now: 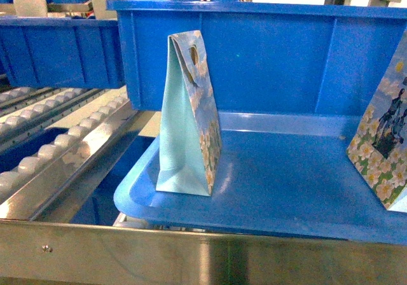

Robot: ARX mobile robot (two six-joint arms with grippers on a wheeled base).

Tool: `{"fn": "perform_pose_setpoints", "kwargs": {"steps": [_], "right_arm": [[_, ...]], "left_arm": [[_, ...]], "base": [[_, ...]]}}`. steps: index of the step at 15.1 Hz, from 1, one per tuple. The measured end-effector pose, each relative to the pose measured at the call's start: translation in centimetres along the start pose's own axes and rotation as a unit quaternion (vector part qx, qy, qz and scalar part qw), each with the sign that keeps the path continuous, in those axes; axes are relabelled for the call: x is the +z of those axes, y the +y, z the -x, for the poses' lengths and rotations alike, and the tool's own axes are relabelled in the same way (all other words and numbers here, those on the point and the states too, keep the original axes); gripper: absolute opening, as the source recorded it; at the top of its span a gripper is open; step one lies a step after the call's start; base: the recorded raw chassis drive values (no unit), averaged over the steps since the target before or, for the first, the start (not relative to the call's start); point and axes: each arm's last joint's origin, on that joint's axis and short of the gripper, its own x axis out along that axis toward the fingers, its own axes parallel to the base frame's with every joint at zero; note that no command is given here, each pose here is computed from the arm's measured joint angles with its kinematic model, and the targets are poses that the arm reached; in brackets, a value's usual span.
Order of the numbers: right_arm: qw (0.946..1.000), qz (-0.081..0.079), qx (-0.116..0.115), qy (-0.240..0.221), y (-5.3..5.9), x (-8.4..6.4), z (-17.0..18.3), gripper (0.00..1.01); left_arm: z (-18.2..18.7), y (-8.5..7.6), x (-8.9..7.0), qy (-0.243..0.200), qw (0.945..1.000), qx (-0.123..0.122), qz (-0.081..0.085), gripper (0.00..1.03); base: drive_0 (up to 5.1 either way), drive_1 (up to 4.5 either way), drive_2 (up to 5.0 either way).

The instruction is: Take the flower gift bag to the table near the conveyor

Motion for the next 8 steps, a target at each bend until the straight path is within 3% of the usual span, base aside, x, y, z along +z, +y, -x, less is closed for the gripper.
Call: {"fn": "perform_pose_setpoints", "kwargs": {"steps": [8], "right_arm": [[1.0000,0.000,0.000,0.000,0.00,0.00,0.00,0.98]], "left_arm": [[0.00,0.00,0.00,0.000,1.0000,0.000,0.000,0.98]], "base": [[0.0,0.00,0.0]]}}
